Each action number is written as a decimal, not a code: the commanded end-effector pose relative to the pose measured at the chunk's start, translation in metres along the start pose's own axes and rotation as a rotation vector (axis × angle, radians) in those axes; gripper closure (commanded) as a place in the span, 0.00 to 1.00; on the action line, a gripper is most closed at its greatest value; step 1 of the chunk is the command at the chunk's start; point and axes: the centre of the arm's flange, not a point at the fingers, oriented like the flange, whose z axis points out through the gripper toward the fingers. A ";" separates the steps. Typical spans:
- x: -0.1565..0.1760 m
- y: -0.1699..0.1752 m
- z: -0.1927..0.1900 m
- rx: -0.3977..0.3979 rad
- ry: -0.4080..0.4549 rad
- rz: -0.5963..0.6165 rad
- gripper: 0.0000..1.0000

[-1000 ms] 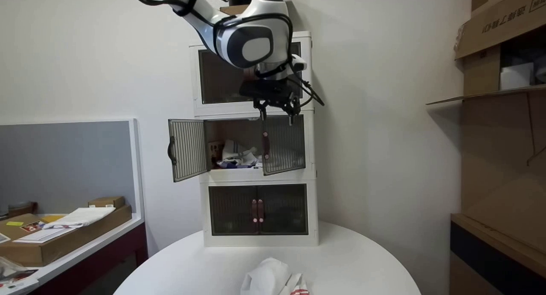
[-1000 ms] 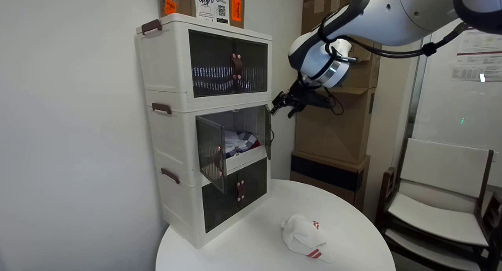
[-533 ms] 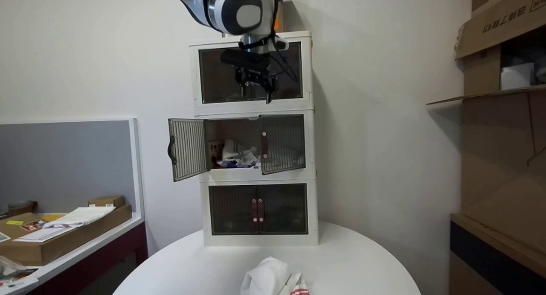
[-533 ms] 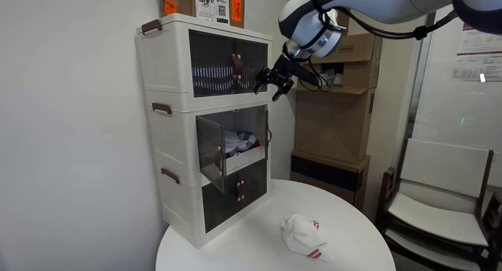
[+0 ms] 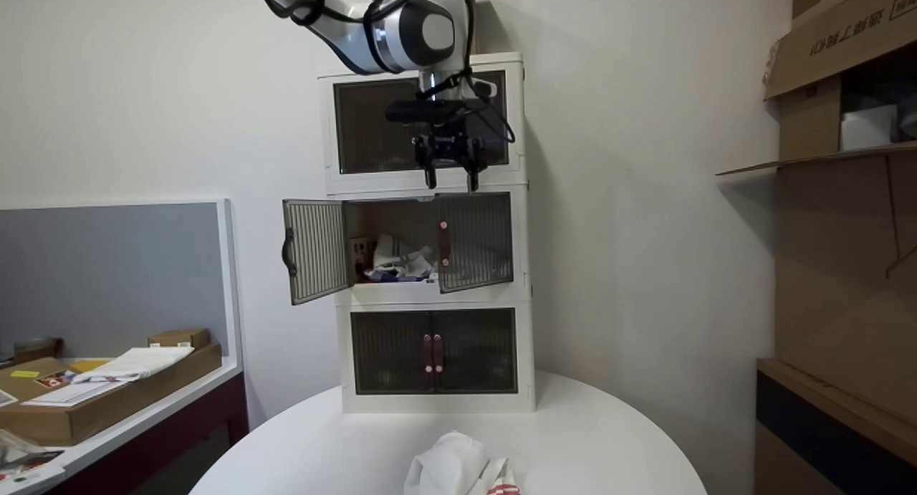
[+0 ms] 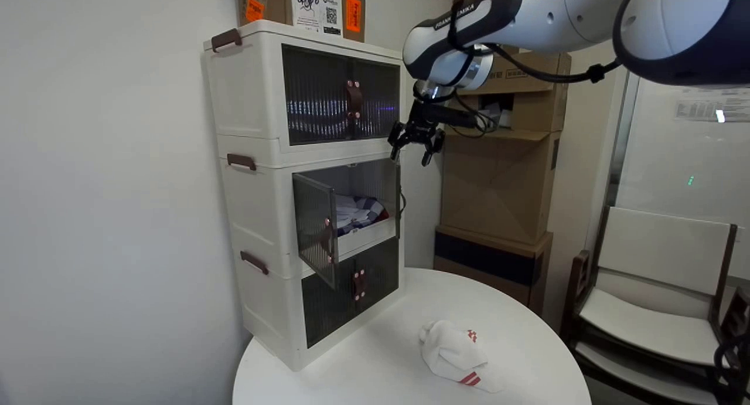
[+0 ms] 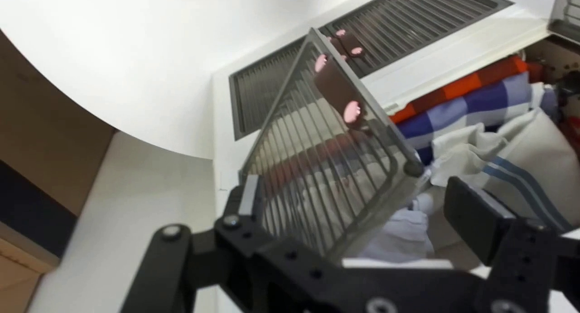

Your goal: Open the middle cabinet

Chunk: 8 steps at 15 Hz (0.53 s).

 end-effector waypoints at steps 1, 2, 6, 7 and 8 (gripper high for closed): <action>0.017 0.012 0.015 -0.056 -0.071 0.054 0.00; 0.014 0.016 0.020 -0.070 -0.086 0.066 0.00; 0.009 0.037 0.027 -0.125 -0.119 0.076 0.00; 0.008 0.044 0.025 -0.135 -0.117 0.063 0.00; 0.006 0.052 0.023 -0.151 -0.121 0.056 0.00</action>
